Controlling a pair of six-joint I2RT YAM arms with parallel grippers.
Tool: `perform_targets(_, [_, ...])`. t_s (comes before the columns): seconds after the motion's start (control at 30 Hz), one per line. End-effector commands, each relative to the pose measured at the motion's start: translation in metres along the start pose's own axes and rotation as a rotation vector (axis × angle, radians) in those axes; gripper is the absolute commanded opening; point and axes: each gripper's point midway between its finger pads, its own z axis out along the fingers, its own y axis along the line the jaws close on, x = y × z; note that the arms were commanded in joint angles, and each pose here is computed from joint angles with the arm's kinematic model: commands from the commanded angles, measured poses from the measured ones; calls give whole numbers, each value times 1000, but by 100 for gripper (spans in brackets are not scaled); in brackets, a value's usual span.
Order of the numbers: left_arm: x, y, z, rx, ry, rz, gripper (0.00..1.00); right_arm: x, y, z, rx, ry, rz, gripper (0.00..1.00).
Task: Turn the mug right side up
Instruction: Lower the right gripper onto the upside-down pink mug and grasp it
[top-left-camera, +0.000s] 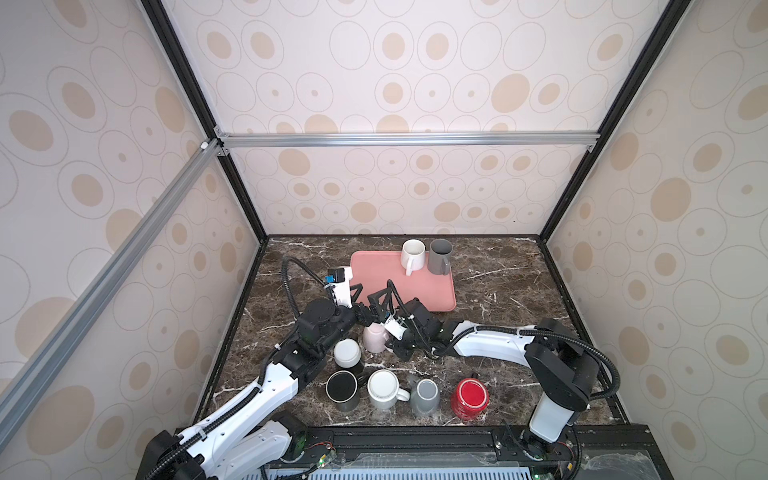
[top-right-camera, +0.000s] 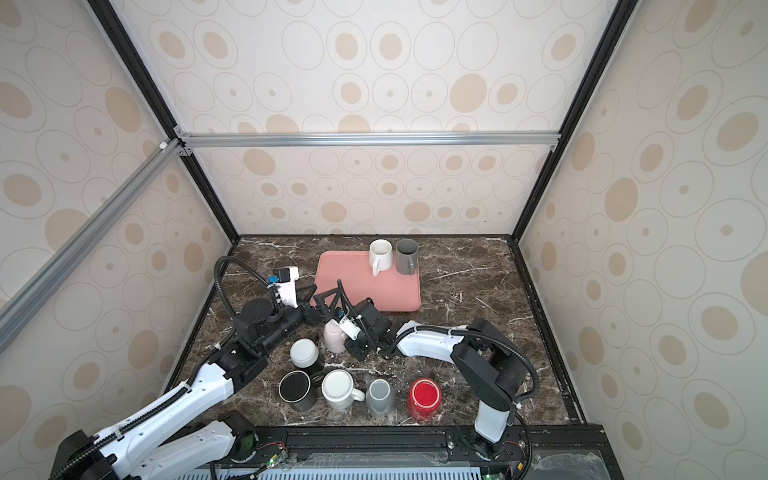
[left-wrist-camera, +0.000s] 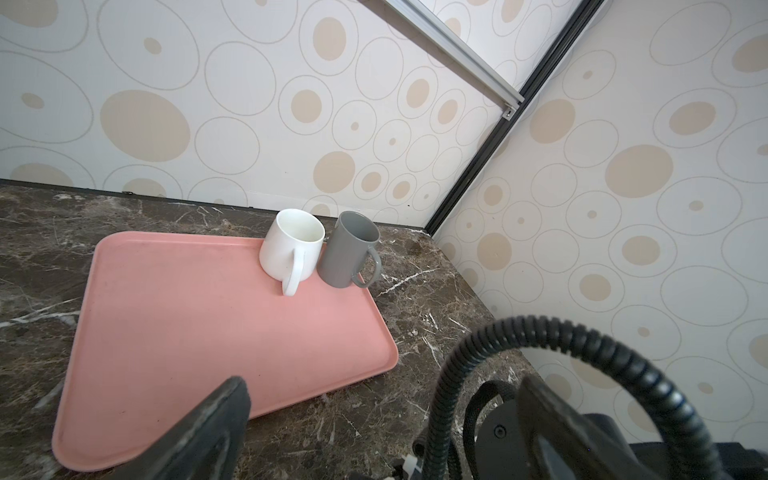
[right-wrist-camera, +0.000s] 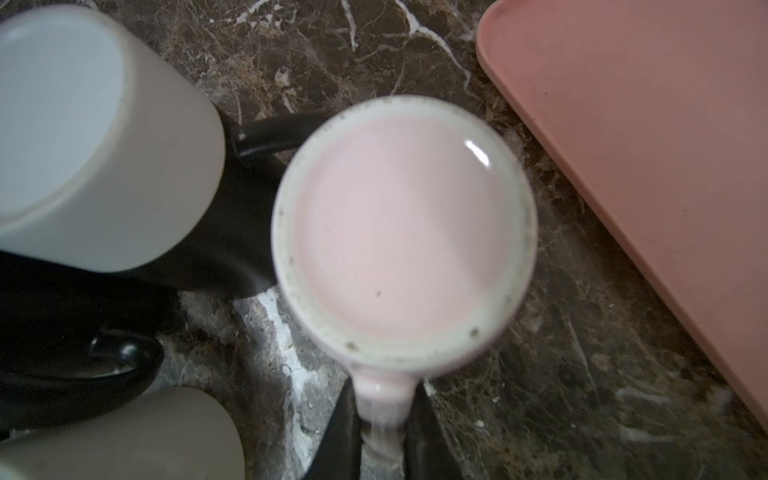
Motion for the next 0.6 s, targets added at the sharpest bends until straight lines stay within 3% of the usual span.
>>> perform_targets(0.0, [-8, -7, 0, 25, -20, 3, 99, 4, -7, -8, 45, -3, -3, 0])
perform_targets(0.27, [-8, -7, 0, 22, -20, 3, 99, 14, -11, -13, 73, 13, -4, 2])
perform_targets(0.43, [-8, -7, 1, 27, -21, -1, 99, 11, -12, -11, 73, 5, 12, 25])
perform_targets(0.57, [-7, -7, 2, 26, -17, -2, 99, 7, -13, -9, 76, 0, 16, 32])
